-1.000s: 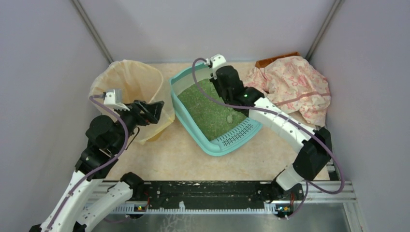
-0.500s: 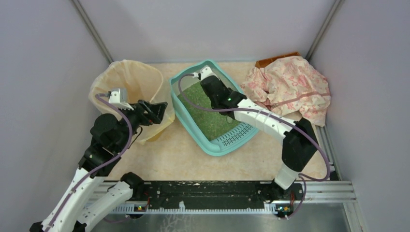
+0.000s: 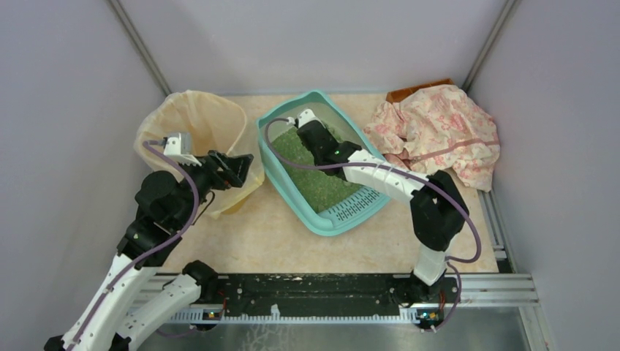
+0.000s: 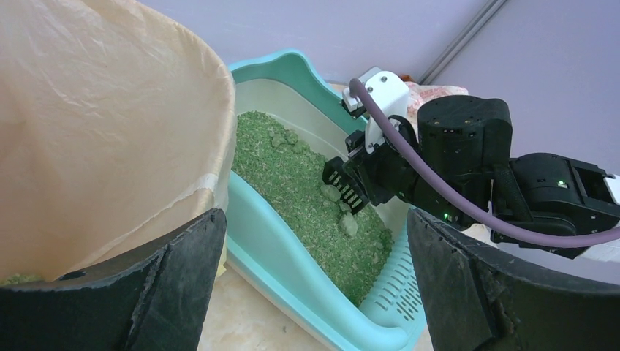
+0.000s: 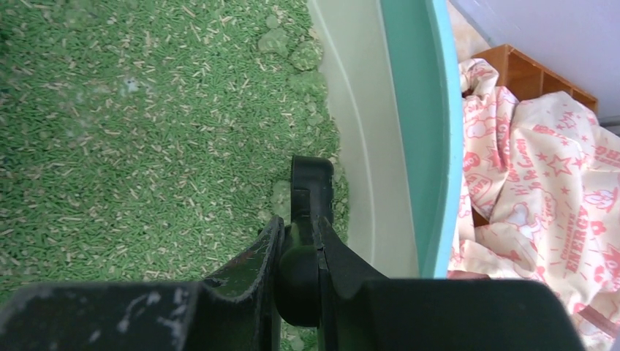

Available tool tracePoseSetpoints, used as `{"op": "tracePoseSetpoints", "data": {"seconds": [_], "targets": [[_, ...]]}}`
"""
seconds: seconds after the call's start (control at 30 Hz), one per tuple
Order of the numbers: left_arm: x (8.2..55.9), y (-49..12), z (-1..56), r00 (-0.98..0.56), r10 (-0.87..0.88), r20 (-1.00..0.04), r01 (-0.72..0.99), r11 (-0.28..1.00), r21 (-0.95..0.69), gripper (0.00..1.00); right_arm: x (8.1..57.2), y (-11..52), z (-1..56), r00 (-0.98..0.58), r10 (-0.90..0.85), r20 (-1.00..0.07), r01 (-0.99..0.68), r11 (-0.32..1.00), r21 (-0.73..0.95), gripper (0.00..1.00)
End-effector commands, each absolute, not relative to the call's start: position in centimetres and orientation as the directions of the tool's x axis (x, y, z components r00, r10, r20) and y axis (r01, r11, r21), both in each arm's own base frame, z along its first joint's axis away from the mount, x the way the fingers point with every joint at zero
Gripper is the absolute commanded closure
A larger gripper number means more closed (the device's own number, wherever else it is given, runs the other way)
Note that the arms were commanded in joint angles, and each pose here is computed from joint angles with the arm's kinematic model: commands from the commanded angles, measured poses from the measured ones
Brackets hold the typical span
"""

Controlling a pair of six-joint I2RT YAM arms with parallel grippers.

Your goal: Clean the litter box

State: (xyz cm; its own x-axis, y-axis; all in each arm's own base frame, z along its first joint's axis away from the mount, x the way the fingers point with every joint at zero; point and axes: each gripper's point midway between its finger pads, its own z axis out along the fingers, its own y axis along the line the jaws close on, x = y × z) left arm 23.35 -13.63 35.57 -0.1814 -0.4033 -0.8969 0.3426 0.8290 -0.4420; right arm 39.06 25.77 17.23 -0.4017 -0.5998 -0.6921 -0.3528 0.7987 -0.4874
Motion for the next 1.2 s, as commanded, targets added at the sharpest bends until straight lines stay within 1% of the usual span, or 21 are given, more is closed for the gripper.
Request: {"op": "tracePoseSetpoints", "data": {"seconds": [0.0,0.17,0.23,0.3,0.43,0.57,0.67,0.8,0.93,1.17], "targets": [[23.1,-13.8,36.5,-0.175,-0.413,-0.893,0.360,0.818,-0.449,0.02,39.8,28.8,19.8,-0.358,-0.479,-0.801,-0.376,0.860,-0.346,1.00],[23.1,-14.3,36.4,-0.190,-0.414,-0.890,0.374,0.808,-0.456,0.02,41.0,29.6,21.6,-0.369,-0.361,-0.857,-0.412,0.890,-0.197,1.00],[23.1,-14.3,36.4,-0.192,-0.415,-0.889,0.376,0.806,-0.457,0.02,41.8,29.4,21.2,-0.421,-0.264,-0.868,-0.427,0.902,-0.066,1.00],[23.0,-14.2,36.5,-0.191,-0.415,-0.889,0.373,0.807,-0.457,0.02,42.5,28.6,20.4,-0.464,-0.205,-0.862,-0.425,0.905,0.014,1.00],[22.8,-13.9,36.6,-0.188,-0.422,-0.887,0.366,0.808,-0.462,0.02,42.9,27.5,18.8,-0.519,-0.149,-0.842,-0.404,0.910,0.088,1.00],[22.9,-14.1,36.3,-0.196,-0.427,-0.883,0.368,0.802,-0.470,0.02,43.3,27.3,18.1,-0.580,-0.056,-0.813,-0.394,0.892,0.220,1.00],[22.9,-14.4,36.2,-0.205,-0.430,-0.879,0.375,0.795,-0.477,0.02,43.2,27.6,17.8,-0.592,-0.050,-0.804,-0.405,0.881,0.244,1.00],[22.8,-14.3,36.2,-0.204,-0.431,-0.879,0.372,0.796,-0.477,0.02,41.8,27.7,16.0,-0.619,-0.030,-0.785,-0.407,0.867,0.288,1.00],[23.0,-14.5,36.0,-0.209,-0.427,-0.880,0.374,0.797,-0.475,0.02,40.2,28.1,14.1,-0.661,0.014,-0.750,-0.408,0.832,0.375,1.00],[22.8,-15.1,35.9,-0.229,-0.427,-0.875,0.393,0.782,-0.485,0.02,38.3,28.7,10.2,-0.724,0.068,-0.686,-0.379,0.792,0.479,1.00]]}}
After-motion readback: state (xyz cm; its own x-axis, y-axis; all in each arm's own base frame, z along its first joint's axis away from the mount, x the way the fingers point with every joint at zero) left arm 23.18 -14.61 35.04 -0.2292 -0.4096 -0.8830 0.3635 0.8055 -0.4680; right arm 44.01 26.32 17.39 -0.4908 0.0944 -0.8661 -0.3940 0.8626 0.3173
